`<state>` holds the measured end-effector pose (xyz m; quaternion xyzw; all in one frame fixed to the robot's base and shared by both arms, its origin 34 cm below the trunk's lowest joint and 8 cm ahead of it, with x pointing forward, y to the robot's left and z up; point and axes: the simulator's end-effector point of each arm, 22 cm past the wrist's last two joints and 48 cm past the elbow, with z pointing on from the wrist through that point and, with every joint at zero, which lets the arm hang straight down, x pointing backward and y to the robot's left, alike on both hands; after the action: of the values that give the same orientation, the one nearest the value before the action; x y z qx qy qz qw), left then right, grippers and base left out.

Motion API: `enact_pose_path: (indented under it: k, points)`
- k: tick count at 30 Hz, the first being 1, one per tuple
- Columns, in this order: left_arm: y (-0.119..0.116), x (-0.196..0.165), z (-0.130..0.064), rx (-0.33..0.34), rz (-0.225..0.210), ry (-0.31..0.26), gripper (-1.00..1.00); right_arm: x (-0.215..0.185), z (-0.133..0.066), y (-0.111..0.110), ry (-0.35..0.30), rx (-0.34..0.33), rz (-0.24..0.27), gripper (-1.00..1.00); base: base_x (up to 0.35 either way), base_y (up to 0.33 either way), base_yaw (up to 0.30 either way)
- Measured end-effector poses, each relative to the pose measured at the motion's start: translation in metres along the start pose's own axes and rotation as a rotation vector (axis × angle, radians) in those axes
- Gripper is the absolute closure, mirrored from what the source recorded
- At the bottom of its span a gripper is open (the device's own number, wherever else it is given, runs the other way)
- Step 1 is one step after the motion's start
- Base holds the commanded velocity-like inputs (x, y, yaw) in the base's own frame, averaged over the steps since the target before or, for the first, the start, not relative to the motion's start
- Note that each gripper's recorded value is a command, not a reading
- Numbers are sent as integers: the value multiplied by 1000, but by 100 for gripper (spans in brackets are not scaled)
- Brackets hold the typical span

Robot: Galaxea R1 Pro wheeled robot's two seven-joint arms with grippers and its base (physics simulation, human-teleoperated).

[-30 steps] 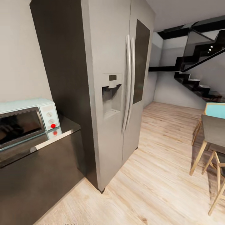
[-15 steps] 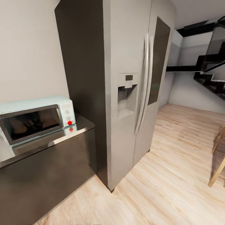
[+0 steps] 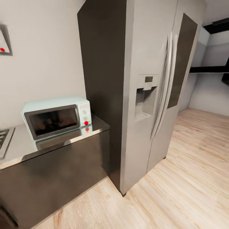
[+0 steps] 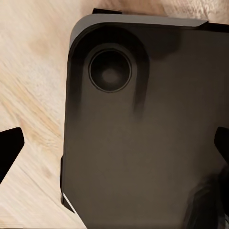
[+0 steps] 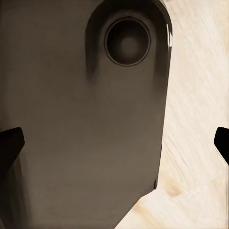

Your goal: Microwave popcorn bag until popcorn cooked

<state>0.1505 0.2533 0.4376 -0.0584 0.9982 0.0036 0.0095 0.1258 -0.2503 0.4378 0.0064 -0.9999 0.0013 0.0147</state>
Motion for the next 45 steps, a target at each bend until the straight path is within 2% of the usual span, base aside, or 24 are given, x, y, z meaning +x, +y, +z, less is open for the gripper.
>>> enact_pose_path:
  k: [45]
  points:
    - [0, 0, 0, 0, -1, 0, -100, 0, 0, -1, 0, 1, 1, -100, 0, 0, 276]
